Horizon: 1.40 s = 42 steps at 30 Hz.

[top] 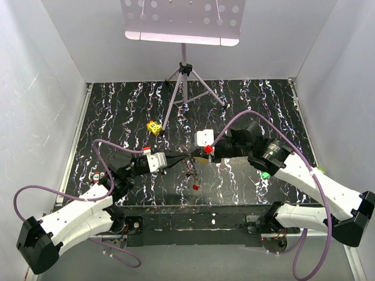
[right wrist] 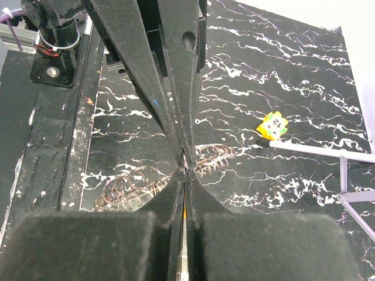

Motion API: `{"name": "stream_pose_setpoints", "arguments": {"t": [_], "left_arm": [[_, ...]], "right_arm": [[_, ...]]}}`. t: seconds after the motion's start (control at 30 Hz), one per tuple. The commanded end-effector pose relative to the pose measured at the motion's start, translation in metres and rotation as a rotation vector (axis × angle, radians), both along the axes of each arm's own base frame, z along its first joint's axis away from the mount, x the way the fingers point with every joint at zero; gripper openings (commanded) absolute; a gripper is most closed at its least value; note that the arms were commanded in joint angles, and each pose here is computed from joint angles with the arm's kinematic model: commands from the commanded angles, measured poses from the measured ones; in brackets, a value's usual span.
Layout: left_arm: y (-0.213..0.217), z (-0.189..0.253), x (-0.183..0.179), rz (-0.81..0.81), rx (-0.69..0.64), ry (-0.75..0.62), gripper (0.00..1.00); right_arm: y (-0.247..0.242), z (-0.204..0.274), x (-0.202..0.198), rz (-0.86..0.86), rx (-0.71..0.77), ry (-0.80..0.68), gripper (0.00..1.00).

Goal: Put the keys on the keyring

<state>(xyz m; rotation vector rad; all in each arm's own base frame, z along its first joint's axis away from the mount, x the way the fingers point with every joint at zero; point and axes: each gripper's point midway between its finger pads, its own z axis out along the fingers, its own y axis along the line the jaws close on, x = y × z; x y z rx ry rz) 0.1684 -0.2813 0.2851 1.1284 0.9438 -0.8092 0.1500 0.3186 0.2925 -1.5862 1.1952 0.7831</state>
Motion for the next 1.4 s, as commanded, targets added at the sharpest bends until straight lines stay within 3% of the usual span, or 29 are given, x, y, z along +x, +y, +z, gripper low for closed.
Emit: {"name": "stream_pose_setpoints", "arguments": {"t": [0.0,0.53,1.37], "left_arm": [[0.0,0.025,-0.009,-0.036,-0.061,-0.064,0.0],[-0.001,0.014,0.001,0.003,-0.011,-0.047,0.0],[0.003,0.019,0.004,0.031,-0.032,-0.056,0.0]], "right_arm": [[0.007,0.017,0.006,-0.004,0.051,-0.062,0.01],[0.0,0.033,0.001,-0.001,0.077,-0.088,0.01],[-0.006,0.012,0.002,-0.013,0.009,-0.08,0.01]]}}
